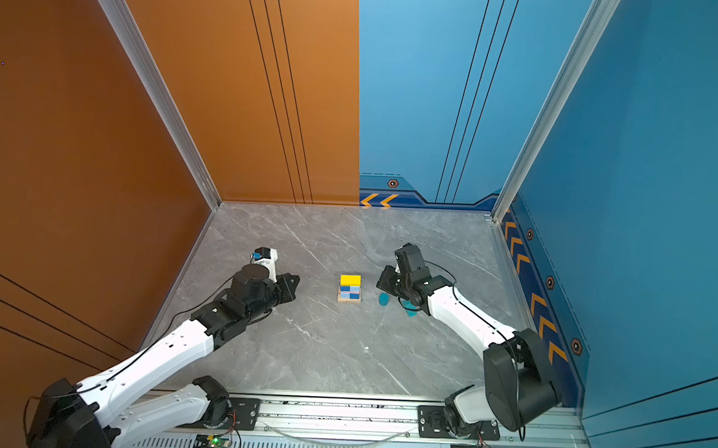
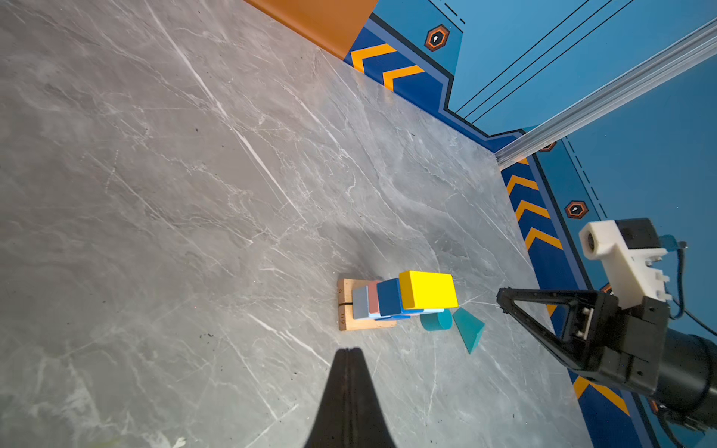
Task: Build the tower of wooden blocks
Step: 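Pull the left gripper back while the right gripper nears the teal cylinder, then lower the open right gripper over the teal cylinder and close on it, then lift the teal cylinder with the right gripper and carry it over the stack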
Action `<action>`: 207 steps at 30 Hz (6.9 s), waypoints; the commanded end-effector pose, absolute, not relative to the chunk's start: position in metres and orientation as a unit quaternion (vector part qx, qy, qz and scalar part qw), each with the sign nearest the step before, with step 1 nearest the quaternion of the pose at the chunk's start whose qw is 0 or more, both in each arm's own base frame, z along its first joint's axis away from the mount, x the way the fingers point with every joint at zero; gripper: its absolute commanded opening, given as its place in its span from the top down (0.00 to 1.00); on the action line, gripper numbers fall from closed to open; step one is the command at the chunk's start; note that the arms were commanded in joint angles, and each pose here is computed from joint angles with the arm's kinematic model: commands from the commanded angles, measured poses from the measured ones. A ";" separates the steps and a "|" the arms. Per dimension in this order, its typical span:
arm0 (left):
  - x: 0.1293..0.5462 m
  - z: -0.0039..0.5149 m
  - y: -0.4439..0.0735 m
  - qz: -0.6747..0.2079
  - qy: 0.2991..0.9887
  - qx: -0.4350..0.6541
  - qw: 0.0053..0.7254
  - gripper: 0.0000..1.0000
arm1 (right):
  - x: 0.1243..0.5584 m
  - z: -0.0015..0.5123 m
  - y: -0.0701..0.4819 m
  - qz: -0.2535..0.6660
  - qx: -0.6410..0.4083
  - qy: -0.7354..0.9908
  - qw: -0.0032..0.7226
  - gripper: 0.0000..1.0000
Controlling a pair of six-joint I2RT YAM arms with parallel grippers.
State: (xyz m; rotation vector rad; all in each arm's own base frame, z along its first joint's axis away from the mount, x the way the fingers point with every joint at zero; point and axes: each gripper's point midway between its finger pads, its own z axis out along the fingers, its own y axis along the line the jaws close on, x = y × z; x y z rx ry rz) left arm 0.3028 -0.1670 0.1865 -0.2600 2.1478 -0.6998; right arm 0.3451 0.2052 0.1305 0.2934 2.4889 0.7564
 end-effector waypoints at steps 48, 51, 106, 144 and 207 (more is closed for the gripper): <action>0.301 0.168 -0.168 -0.282 0.875 -0.077 0.387 1.00 | 0.355 0.142 0.246 0.280 0.078 0.923 0.252 1.00; 0.301 0.167 -0.168 -0.282 0.875 -0.076 0.385 1.00 | 0.350 0.151 0.233 0.266 0.081 0.923 0.265 1.00; 0.304 0.145 -0.171 -0.241 0.907 -0.040 0.344 1.00 | 0.342 0.054 0.194 0.029 0.041 0.983 0.178 0.52; 0.303 0.141 -0.172 -0.240 0.909 -0.039 0.338 1.00 | 0.341 0.043 0.188 0.001 0.035 0.986 0.161 0.62; 0.295 0.146 -0.158 -0.245 0.901 -0.029 0.356 1.00 | 0.330 0.185 0.291 0.033 -0.153 0.974 0.162 0.82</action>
